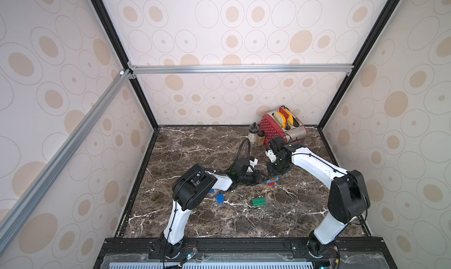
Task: Assemble the letter f with lego
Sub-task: Assemble the lego brick with the lego brick.
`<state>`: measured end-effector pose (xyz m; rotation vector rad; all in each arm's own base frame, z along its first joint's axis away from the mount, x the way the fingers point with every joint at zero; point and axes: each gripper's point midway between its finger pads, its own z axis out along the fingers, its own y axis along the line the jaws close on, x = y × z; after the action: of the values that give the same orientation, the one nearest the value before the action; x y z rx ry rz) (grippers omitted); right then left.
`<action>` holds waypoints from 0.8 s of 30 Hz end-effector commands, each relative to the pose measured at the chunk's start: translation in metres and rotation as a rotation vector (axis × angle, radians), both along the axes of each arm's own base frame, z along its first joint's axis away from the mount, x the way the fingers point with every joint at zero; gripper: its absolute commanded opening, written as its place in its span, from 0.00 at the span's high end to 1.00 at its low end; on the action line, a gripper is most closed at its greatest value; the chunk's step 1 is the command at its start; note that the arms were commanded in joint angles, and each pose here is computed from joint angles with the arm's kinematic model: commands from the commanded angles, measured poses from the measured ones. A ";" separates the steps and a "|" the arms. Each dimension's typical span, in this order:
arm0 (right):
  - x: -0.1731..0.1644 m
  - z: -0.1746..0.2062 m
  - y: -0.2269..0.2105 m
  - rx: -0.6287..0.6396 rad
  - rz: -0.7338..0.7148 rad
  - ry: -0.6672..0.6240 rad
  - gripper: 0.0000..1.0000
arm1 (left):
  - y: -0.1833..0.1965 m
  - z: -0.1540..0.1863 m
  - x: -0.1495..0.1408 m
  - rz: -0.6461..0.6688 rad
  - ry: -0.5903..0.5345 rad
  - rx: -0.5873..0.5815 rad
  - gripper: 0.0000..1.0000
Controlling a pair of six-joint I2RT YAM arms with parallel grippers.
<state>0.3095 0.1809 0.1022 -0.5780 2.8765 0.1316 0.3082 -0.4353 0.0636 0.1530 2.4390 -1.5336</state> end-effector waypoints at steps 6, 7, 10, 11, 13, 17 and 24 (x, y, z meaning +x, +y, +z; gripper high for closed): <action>-0.001 -0.006 -0.004 -0.028 0.004 0.009 0.80 | -0.006 0.005 0.003 -0.004 -0.001 -0.019 0.60; -0.001 -0.006 -0.005 -0.029 0.004 0.014 0.80 | -0.006 0.005 0.003 -0.004 -0.002 -0.020 0.60; -0.002 -0.007 -0.005 -0.028 0.005 0.020 0.80 | -0.006 0.005 0.002 -0.006 0.000 -0.019 0.60; -0.002 -0.007 -0.004 -0.027 0.007 0.019 0.80 | -0.006 0.004 0.002 -0.006 -0.001 -0.018 0.60; -0.002 -0.006 -0.004 -0.025 0.010 0.020 0.80 | -0.006 0.003 0.002 -0.007 0.002 -0.017 0.60; -0.001 -0.002 -0.001 -0.016 0.021 0.018 0.80 | -0.005 -0.001 0.002 0.000 0.014 -0.013 0.60; -0.009 -0.010 0.002 -0.001 0.056 0.065 0.78 | -0.005 -0.001 0.001 -0.002 0.019 -0.018 0.60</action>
<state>0.3073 0.1811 0.1012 -0.6260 2.8816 0.1323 0.3072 -0.4361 0.0631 0.1426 2.4448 -1.5501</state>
